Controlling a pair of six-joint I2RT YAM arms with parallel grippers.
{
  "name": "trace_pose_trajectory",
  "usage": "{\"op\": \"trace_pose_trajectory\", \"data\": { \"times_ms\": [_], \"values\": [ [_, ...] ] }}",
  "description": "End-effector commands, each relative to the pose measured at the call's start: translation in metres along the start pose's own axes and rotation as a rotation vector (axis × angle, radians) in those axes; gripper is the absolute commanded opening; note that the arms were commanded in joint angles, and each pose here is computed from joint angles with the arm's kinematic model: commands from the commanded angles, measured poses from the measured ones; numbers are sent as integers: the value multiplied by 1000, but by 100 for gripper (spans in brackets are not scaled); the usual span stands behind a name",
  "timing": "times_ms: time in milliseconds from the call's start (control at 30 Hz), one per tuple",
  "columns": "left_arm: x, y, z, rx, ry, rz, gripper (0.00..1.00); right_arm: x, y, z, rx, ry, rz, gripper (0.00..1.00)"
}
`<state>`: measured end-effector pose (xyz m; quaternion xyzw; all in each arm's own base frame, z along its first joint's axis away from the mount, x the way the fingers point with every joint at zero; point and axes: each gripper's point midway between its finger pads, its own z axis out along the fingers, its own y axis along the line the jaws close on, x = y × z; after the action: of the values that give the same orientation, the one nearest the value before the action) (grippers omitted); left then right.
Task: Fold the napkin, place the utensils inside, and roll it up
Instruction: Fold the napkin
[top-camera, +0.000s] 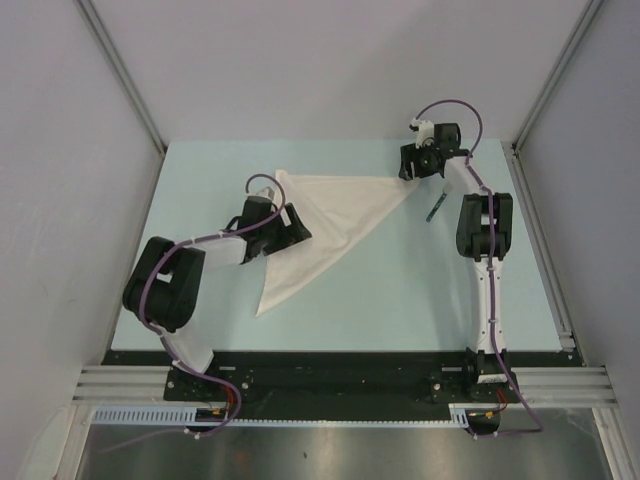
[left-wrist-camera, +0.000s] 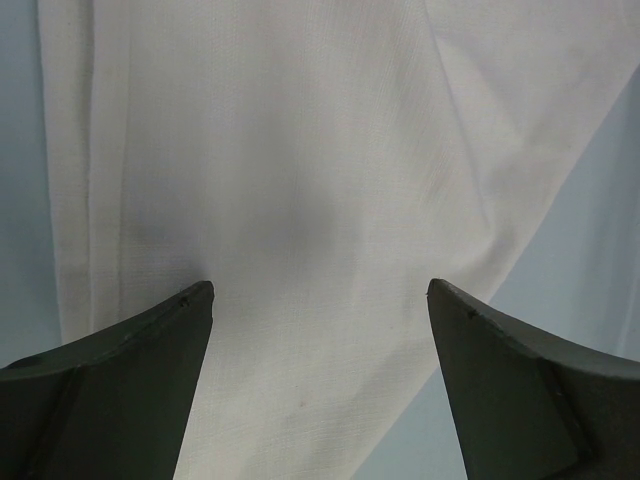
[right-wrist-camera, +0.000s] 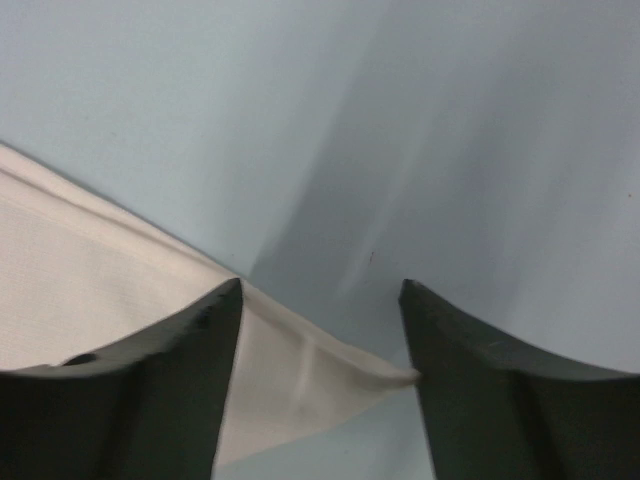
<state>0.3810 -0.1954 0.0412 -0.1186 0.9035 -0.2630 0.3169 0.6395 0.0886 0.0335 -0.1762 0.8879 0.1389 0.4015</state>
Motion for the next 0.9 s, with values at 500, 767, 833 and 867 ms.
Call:
{"op": "trace_pose_trajectory", "data": {
  "times_ms": [500,767,833,867],
  "values": [
    [7,10,-17,-34,-1,13,93,-82,22,-50,39,-240,-254,84],
    [18,16,-25,-39,13,8,93,-77,36,-32,-28,-185,-306,80],
    [19,15,-29,-32,9,6,93,-69,33,-28,-29,-157,-305,76],
    [22,16,-31,-32,13,5,93,-65,34,-25,-35,-147,-303,74]
  ]
}}
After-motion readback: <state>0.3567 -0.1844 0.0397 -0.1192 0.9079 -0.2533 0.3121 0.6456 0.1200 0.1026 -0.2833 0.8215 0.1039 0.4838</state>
